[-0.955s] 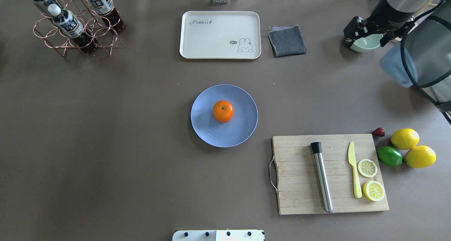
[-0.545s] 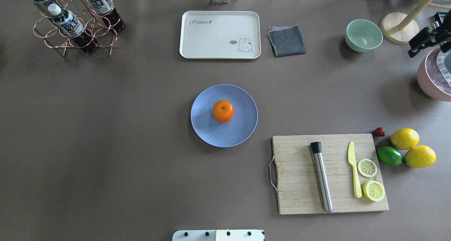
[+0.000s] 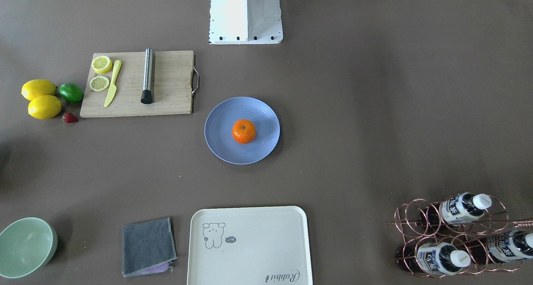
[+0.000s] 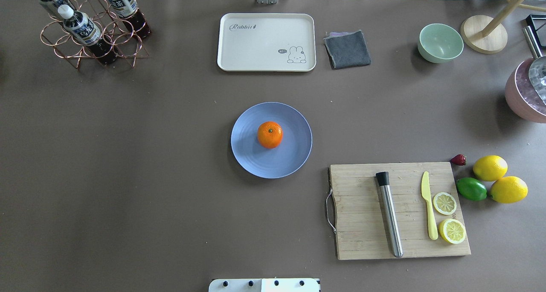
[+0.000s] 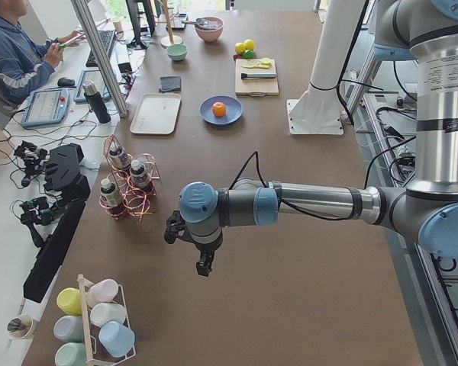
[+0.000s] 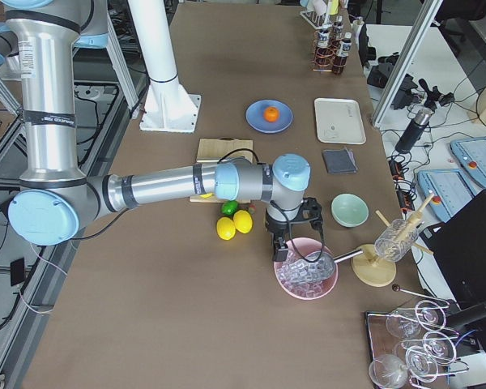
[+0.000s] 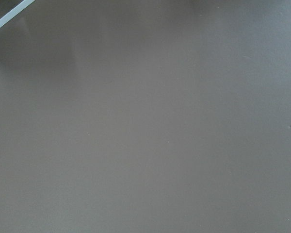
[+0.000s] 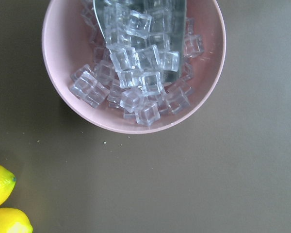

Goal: Pick orange to plate

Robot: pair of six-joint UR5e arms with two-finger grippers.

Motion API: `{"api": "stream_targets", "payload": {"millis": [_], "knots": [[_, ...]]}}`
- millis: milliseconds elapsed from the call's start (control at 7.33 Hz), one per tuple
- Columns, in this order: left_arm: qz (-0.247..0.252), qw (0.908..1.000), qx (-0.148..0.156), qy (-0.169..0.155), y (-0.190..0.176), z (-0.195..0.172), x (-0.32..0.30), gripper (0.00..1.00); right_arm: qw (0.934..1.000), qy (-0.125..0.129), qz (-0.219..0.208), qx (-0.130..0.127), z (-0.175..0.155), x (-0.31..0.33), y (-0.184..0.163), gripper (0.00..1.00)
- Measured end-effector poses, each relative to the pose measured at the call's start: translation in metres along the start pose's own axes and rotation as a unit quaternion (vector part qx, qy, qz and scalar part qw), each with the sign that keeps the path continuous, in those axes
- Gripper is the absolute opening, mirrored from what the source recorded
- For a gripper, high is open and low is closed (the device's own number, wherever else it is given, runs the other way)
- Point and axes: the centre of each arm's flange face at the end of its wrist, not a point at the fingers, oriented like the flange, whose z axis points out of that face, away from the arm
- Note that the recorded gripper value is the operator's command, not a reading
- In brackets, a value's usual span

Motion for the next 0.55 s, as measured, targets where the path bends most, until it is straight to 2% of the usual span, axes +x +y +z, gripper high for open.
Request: {"api": "stream_targets", "payload": {"millis": [136, 545], "knots": [[-0.002, 1.0, -0.001, 0.0, 0.001, 0.001, -0.001, 0.98, 1.0, 0.0, 0.006, 0.002, 0.004, 0.009, 0.012, 1.0], [-0.013, 0.9999, -0.009, 0.0, 0.016, 0.009, -0.007, 0.98, 1.0, -0.001, 0.009, 0.003, 0.007, 0.014, 0.018, 1.0]]}}
